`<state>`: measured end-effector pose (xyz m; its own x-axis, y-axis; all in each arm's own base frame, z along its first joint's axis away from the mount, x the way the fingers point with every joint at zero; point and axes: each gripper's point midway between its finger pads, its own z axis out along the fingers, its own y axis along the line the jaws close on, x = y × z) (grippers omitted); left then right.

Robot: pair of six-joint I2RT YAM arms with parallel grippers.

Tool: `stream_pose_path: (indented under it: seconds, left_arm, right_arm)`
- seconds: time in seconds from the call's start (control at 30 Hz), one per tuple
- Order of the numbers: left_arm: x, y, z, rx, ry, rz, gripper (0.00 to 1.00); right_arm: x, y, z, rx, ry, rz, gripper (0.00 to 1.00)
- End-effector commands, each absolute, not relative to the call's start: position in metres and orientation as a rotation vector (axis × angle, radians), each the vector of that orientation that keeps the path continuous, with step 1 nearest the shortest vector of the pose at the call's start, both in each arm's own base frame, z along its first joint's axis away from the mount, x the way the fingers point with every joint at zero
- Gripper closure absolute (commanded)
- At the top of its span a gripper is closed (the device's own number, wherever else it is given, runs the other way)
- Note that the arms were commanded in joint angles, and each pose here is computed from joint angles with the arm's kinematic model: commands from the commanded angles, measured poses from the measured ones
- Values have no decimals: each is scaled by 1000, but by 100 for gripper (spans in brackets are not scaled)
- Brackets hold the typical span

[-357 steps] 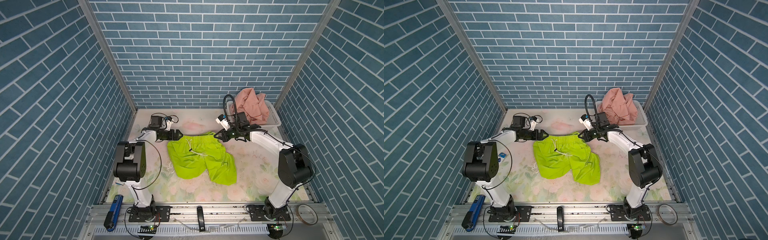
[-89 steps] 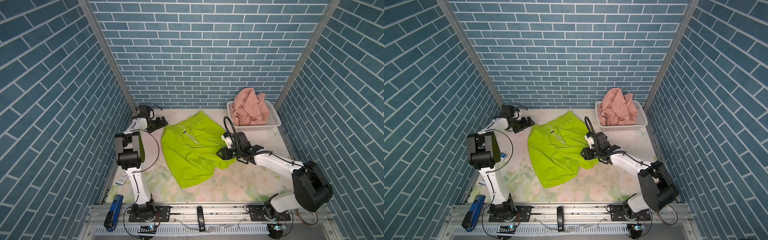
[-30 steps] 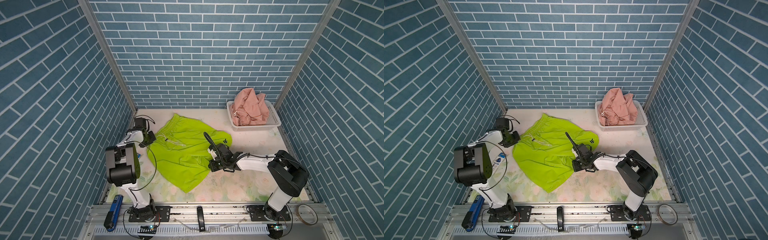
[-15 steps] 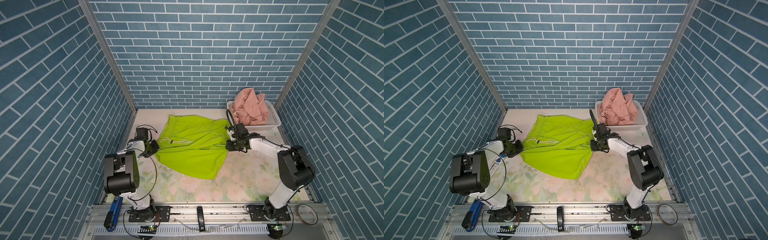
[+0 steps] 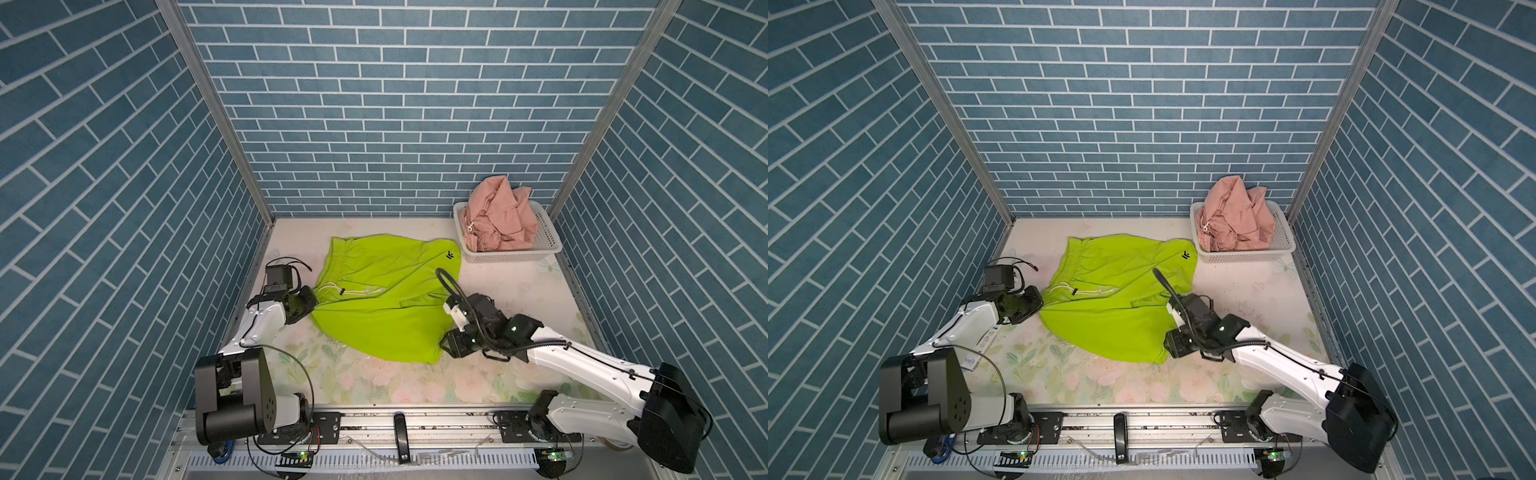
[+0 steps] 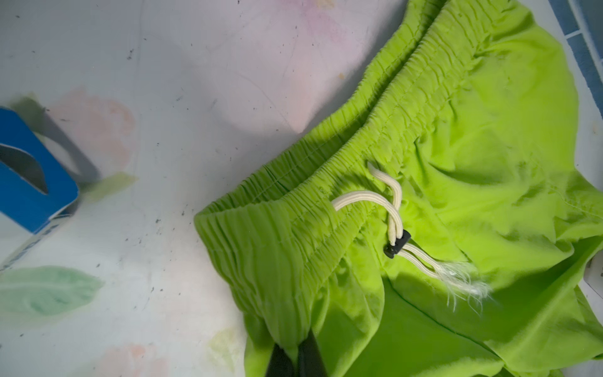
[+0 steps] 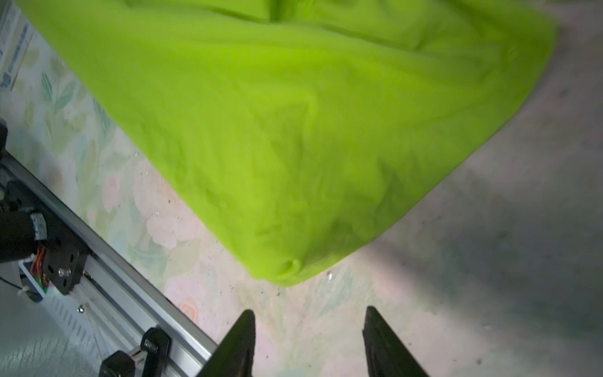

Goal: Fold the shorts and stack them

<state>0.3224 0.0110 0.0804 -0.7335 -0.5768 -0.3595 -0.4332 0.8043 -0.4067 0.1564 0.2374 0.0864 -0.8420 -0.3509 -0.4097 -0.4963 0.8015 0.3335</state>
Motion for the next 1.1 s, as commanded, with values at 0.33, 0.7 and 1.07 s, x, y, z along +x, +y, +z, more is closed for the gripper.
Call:
stream_pose_path:
  seconds: [0.33, 0.7, 1.07]
  left_arm:
    - [312, 8, 81, -714, 2543, -400, 100]
    - [312, 10, 90, -698, 2548, -378, 100]
    - [301, 15, 120, -687, 2565, -313, 98]
  right_arm:
    - [151, 283, 40, -638, 2637, 591, 41]
    - [149, 233, 38, -643, 2772, 219, 100]
    - [113, 169, 101, -763, 2932, -52, 100]
